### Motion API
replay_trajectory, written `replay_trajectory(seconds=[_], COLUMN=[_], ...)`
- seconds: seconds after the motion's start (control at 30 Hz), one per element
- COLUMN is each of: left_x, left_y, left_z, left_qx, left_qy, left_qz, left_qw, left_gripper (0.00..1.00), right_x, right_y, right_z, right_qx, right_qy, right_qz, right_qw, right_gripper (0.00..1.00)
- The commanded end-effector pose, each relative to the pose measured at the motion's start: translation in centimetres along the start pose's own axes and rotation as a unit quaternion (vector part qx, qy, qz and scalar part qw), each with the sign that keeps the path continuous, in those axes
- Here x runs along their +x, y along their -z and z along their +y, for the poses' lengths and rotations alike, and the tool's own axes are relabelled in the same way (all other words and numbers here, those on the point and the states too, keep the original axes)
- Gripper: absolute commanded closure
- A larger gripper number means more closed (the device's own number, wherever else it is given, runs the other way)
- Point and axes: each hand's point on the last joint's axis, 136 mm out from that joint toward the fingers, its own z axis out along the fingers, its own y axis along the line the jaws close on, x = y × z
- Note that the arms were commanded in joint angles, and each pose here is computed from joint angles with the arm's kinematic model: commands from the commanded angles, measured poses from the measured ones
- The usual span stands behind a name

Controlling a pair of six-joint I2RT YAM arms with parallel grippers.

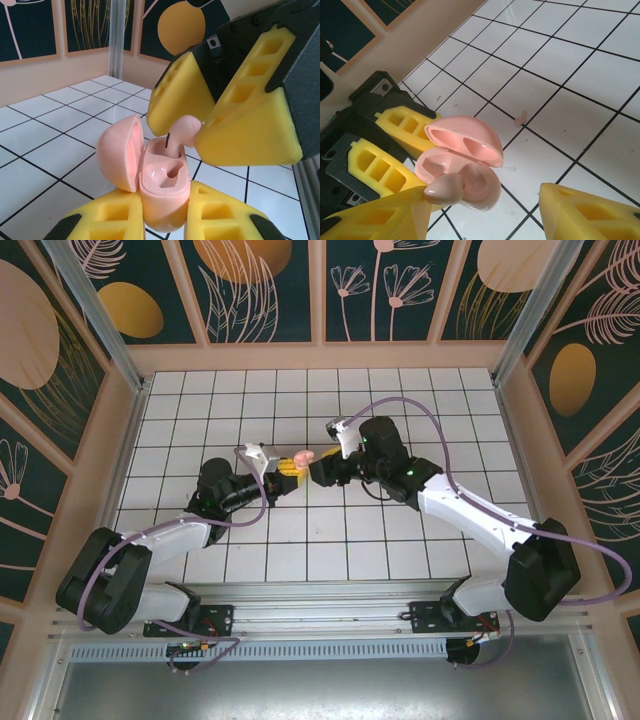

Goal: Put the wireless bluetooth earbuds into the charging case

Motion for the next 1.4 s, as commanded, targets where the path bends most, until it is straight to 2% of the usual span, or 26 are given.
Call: replay_trajectory(seconds=[0.0, 0.47, 0.77, 0.87, 1.37], left_x=[-1.8, -2.0, -1.8, -1.9, -1.9], left_y=[0.0, 0.0, 0.1, 0.1, 0.1], left_z=[-0.6, -0.6, -0.6, -0.6, -0.6], left_qx=[0.009, 0.01, 0.006, 0.007, 0.008], left_qy=[-0.023, -0.024, -0.023, -0.024, -0.024], left_qz=[-0.019, -0.02, -0.017, -0.019, -0.019], left_qw=[1.0, 0.999, 1.0, 0.999, 1.0], left_gripper=[0.84, 0.84, 0.84, 0.84, 0.84], right_x=[-0.9, -0.9, -2.7, -3.3, -2.8], right_y=[1.0, 1.4, 4.0, 4.3, 1.9], right_z=[-0.2, -0.6, 1.8, 1.4, 0.4], right_qx=[0.0, -0.011, -0.095, -0.089, -0.089], right_qy=[0.001, -0.009, -0.003, -0.008, -0.028], right_qz=[-0.021, -0.029, -0.08, -0.086, -0.048], right_qw=[1.0, 0.999, 0.992, 0.992, 0.994], right_gripper=[0.41, 0.41, 0.41, 0.41, 0.44])
